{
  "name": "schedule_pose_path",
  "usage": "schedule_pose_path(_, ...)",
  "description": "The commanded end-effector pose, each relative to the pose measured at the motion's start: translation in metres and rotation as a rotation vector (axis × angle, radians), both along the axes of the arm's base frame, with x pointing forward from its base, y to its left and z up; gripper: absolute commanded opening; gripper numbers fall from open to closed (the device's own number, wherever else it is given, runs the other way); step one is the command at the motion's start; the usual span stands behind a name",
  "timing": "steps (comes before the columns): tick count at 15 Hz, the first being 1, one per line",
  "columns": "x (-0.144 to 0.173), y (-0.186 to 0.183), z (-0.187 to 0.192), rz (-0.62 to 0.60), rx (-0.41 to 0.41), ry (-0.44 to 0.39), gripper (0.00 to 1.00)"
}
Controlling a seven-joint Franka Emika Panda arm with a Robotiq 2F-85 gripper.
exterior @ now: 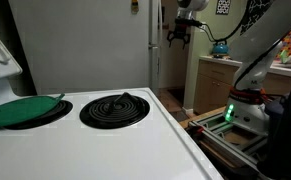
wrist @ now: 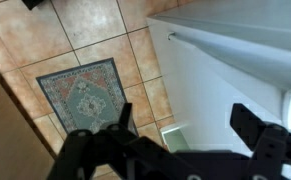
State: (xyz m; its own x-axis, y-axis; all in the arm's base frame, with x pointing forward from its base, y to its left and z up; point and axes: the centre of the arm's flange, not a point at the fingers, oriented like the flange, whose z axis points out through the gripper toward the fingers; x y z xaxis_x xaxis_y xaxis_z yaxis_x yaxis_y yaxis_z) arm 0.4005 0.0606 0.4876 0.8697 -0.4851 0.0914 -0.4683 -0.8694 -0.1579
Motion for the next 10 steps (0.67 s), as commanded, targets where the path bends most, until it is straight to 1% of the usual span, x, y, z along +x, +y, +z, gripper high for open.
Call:
schedule_pose_path(1,0.012,-0.005,-0.010,-0.094,0.154,0.079,1.00)
schedule_pose_path(4,0.017,-0.012,-0.020,-0.180,0.253,0.134,1.00)
schedule_pose_path(5,0.010,-0.010,-0.016,-0.122,0.181,0.087,1.00)
schedule_pose_path(7,0.014,-0.013,-0.021,-0.151,0.215,0.107,1.00)
schedule_pose_path(10,0.015,-0.013,-0.023,-0.160,0.223,0.114,1.00)
